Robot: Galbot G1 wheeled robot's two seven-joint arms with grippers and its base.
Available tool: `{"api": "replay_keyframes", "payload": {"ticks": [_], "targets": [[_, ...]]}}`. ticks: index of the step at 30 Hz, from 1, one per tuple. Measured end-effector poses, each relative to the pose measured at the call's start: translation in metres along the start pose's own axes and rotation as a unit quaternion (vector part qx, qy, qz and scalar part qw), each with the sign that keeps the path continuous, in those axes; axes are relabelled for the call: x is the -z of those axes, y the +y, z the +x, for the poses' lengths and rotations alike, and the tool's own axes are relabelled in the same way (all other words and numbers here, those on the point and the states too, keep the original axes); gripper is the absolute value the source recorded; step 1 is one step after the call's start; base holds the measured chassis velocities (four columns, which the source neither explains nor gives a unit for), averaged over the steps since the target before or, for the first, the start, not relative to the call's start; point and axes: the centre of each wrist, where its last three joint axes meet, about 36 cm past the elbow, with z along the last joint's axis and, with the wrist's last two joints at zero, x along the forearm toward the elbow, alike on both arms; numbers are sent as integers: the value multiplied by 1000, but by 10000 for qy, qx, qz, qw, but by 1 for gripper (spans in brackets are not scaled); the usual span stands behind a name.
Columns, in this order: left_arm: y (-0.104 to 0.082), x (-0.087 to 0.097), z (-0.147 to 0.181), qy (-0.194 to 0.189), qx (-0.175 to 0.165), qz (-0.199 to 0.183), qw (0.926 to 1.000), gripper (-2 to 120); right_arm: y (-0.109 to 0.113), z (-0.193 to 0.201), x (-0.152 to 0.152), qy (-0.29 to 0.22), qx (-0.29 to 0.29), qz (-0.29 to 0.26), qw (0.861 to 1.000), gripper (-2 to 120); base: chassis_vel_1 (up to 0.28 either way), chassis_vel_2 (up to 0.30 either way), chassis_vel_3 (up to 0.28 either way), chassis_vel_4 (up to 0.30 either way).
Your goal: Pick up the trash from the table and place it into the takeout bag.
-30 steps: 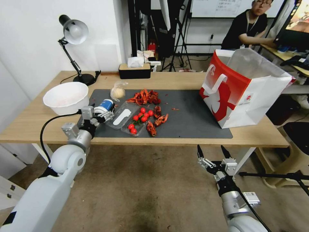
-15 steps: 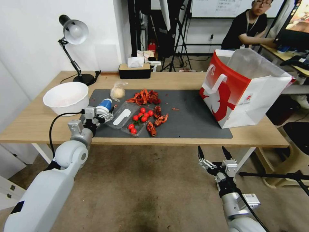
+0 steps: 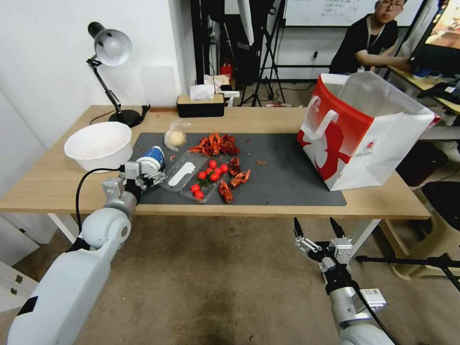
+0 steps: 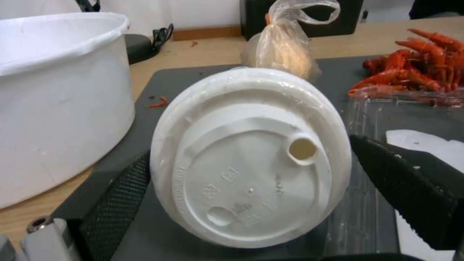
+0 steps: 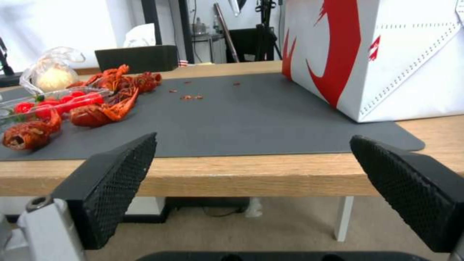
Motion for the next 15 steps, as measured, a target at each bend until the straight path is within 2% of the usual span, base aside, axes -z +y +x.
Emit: {"api": "replay_keyframes", "payload": {"ticks": [7, 9, 11, 15], "targets": [[1, 1, 0, 85, 72, -33, 9999, 100, 0, 0, 0, -17, -1, -3, 10000, 100, 0, 0, 0, 0], [1, 1, -1, 135, 139, -38, 9998, 95, 0, 0, 0, -17, -3, -6, 10000, 100, 0, 0, 0, 0], [2, 2, -1, 186, 198, -38, 9996, 86, 0, 0, -1, -18, -8, -9, 10000, 100, 0, 0, 0, 0], [3, 2, -1, 212, 227, 1, 9995, 78, 0, 0, -1, -16, -12, -8, 10000, 100, 0, 0, 0, 0]]}}
